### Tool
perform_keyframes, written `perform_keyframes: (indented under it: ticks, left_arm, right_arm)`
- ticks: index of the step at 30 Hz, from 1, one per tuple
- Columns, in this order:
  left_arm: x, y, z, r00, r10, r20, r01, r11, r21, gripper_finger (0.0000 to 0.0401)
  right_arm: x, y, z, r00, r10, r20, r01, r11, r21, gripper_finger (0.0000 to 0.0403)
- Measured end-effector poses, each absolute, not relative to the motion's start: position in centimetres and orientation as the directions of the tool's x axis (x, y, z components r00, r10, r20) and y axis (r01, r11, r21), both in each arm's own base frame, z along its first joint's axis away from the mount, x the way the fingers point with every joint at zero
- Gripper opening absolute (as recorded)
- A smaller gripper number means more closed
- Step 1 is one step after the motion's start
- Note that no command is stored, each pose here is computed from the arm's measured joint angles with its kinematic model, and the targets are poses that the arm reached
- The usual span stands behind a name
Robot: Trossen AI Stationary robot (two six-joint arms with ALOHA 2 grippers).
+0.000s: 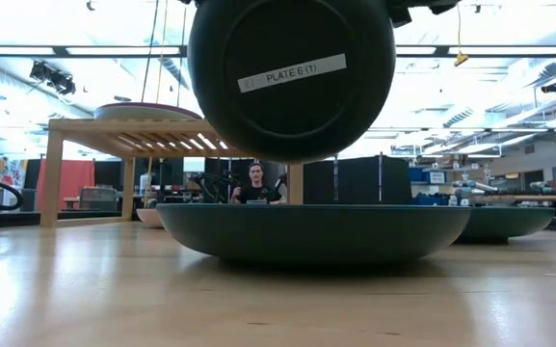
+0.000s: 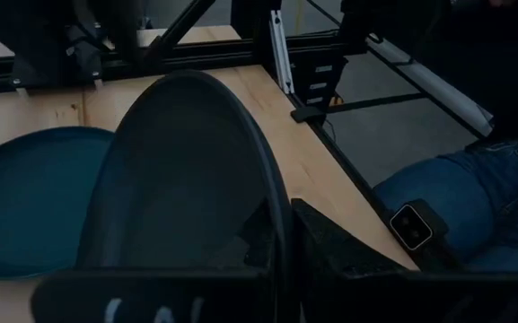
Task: Place and stack plates onto a shelf
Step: Stack the black plate on the top of the violet plate on the shelf
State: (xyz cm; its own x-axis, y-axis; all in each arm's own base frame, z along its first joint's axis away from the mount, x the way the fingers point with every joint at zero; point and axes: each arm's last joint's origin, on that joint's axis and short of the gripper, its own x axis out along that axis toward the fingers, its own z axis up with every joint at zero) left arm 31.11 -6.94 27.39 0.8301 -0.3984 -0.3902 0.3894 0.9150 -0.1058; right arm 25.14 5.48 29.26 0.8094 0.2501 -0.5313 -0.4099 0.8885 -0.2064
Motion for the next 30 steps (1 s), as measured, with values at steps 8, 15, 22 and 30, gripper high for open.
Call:
perform_keyframes:
  ticks: [8,15,22,30]
  left_arm:
    - [31.1,-7.0,27.4,0.831,-0.401,-0.386,0.389,0.914,-0.111,0.0031]
    - [31.2,-7.0,27.7,0.841,-0.403,-0.360,0.376,0.915,-0.147,0.0031]
    - [31.5,-7.0,28.6,0.874,-0.408,-0.263,0.389,0.913,-0.126,0.0031]
    - [31.3,-5.2,30.4,0.923,-0.347,-0.168,0.335,0.937,-0.096,0.0031]
  right_arm:
    - [19.4,3.8,31.6,0.811,0.069,-0.581,-0.275,0.921,-0.274,0.0195]
    - [15.4,2.4,32.4,0.791,-0.019,-0.611,-0.093,0.984,-0.152,0.0193]
    - [14.8,2.2,30.5,0.791,-0.023,-0.611,-0.061,0.991,-0.116,0.0195]
    - [15.4,2.3,27.1,0.779,-0.025,-0.626,-0.062,0.991,-0.117,0.0193]
